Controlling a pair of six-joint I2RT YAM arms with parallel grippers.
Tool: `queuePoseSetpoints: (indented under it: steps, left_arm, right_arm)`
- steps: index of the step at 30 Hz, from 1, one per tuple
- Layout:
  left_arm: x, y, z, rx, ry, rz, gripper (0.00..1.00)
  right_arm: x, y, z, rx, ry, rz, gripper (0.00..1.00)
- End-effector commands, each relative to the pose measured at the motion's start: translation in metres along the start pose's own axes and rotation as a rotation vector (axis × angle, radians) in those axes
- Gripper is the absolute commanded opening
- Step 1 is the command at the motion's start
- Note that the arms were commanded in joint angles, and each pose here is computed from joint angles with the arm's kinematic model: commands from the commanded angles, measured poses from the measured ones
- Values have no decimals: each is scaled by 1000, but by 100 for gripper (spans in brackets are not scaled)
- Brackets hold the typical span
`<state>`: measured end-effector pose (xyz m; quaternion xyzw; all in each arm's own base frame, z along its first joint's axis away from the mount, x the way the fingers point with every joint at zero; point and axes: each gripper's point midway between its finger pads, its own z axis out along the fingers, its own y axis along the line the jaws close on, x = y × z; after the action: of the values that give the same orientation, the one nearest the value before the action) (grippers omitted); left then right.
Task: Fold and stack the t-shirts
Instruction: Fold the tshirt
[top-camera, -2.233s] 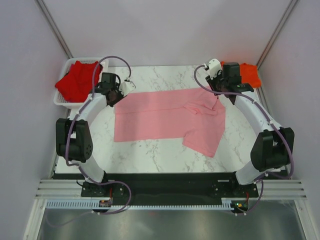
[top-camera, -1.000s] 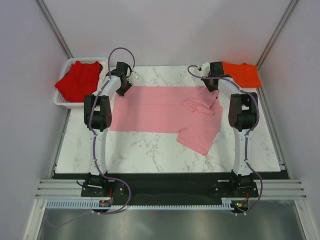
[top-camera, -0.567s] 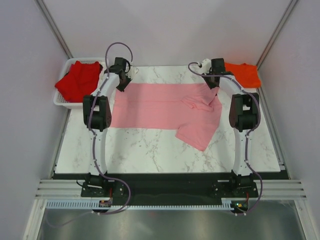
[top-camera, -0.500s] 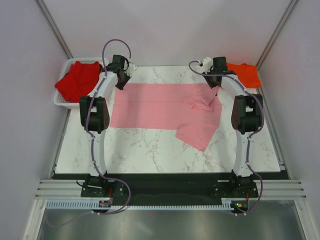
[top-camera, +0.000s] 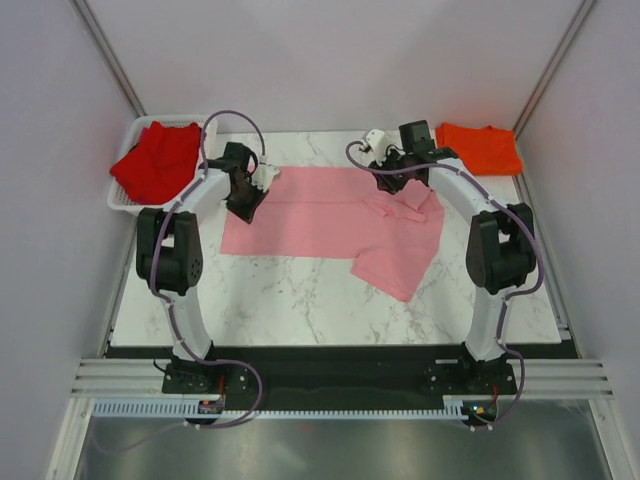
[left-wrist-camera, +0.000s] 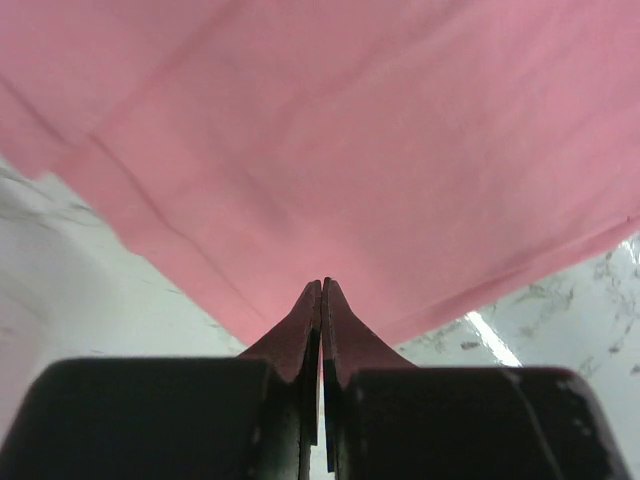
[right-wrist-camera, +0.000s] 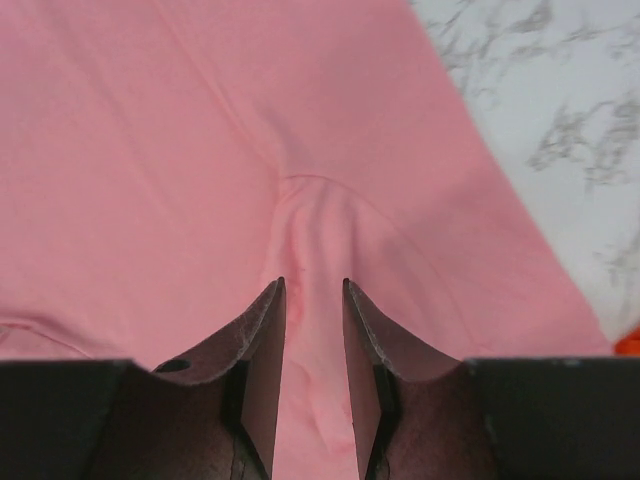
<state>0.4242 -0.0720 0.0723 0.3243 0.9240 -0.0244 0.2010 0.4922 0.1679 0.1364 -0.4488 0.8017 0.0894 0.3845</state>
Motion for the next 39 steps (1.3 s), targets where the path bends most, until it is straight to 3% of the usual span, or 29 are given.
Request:
queuePoseSetpoints:
  steps: [1,11,28,30,35,39]
  left_arm:
    - [15,-21,4,83,25,-54,2]
    - [48,-34,28,122,124,-85,2]
    - [47,-29,33,106,130,-85,2]
    - [47,-29,33,105,132,-85,2]
    - [48,-28,33,101,136,-80,2]
    - [48,-28,34,101,136,-80,2]
  right_arm:
    - [20,25,12,-116,43,9,37]
    - [47,34,31,-158,135,7,38]
    - [67,28,57,-143,193,17,37]
    - [67,27,60,-140,196,20,36]
    - [68,29,60,-141,202,17,22]
    - [74,32,58,-147,220,19,28]
